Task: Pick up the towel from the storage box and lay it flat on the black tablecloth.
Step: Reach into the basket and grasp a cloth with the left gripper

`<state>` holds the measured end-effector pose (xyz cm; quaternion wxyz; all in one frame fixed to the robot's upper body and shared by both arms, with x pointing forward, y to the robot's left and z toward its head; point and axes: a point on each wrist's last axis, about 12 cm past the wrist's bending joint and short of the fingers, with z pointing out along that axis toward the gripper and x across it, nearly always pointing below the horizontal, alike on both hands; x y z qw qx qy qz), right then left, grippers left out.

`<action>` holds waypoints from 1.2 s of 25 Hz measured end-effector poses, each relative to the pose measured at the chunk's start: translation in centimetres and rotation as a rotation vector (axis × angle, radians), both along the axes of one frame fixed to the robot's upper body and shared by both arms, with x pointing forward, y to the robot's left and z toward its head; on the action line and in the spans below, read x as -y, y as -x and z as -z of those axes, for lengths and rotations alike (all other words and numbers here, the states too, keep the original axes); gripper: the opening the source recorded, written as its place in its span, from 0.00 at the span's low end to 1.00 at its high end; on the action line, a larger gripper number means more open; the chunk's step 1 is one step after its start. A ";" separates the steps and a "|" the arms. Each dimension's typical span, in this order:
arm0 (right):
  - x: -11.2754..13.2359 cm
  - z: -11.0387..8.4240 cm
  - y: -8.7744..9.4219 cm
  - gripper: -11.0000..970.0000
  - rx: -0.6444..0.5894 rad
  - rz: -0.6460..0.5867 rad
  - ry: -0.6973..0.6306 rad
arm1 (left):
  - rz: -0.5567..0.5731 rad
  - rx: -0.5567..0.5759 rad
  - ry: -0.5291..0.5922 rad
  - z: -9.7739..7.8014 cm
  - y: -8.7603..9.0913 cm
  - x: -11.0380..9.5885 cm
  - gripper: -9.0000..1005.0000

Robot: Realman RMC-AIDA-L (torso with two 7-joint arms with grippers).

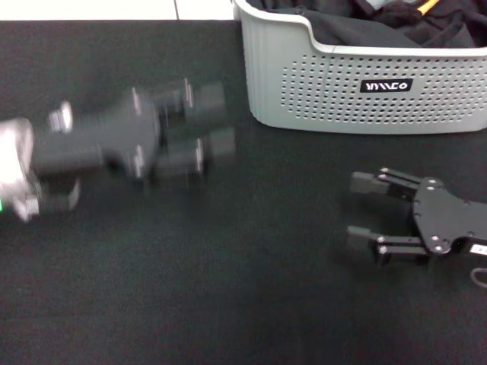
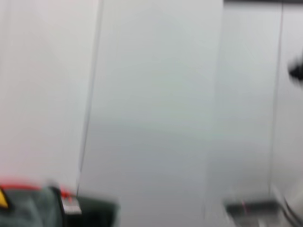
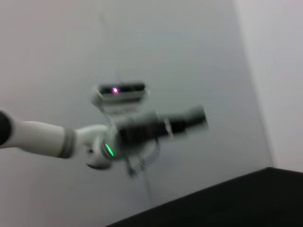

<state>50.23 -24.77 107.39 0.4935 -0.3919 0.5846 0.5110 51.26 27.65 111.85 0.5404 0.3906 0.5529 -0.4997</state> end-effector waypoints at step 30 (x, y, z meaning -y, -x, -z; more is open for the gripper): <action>1.7 4.8 6.5 0.90 -0.059 0.190 0.003 | -0.501 -0.062 -0.880 -13.5 -17.8 18.2 0.67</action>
